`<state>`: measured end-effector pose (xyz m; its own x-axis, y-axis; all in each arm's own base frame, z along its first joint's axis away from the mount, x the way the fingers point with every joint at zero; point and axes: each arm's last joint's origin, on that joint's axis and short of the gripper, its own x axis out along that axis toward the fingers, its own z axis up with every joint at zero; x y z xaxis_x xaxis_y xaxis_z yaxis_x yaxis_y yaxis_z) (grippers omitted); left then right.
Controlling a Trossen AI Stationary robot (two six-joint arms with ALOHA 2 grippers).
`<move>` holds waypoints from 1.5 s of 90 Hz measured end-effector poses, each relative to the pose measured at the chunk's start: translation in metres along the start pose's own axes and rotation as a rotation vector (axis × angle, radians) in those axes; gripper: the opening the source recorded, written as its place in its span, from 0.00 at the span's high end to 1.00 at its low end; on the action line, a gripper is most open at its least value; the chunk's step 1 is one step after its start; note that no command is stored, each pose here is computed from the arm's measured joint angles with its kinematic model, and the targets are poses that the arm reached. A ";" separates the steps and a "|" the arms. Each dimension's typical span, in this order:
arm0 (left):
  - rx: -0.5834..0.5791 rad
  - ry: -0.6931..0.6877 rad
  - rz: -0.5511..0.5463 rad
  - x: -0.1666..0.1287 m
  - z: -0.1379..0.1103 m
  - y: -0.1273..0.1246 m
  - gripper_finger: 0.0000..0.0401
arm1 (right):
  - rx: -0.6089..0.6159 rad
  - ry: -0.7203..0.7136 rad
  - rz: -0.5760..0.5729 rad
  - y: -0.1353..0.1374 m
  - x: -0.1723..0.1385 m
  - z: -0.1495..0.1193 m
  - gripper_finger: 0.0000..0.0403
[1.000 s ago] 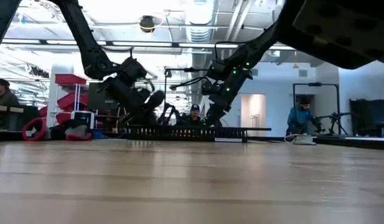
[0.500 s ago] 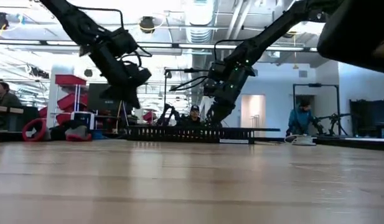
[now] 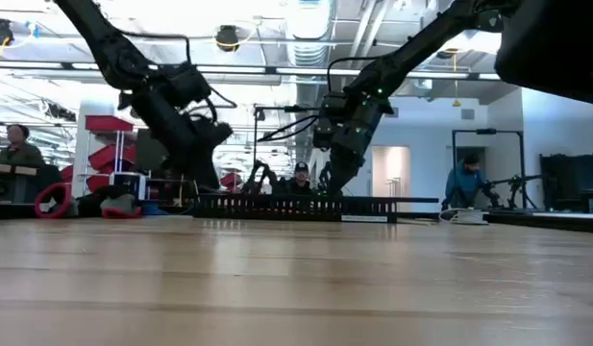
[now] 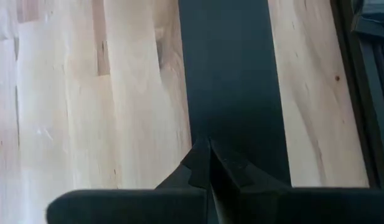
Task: Ziptie cables
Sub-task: Close the black cable duct
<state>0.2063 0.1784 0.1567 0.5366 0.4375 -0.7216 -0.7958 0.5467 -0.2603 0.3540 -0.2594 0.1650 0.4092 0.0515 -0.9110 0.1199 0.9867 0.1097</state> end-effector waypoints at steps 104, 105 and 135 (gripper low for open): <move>-0.159 -0.137 0.049 0.043 0.018 0.050 1.00 | -0.040 -0.078 -0.015 -0.004 0.000 0.006 1.00; -0.158 -0.136 0.049 0.044 0.018 0.050 1.00 | -0.041 -0.080 -0.015 -0.004 0.000 0.006 1.00; -0.163 -0.137 0.011 0.055 0.027 0.053 1.00 | -0.056 -0.139 -0.037 -0.008 0.000 0.011 1.00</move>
<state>0.2012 0.2508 0.1208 0.5523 0.5419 -0.6336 -0.8305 0.4236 -0.3616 0.3630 -0.2694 0.1690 0.5271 -0.0026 -0.8498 0.0878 0.9948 0.0514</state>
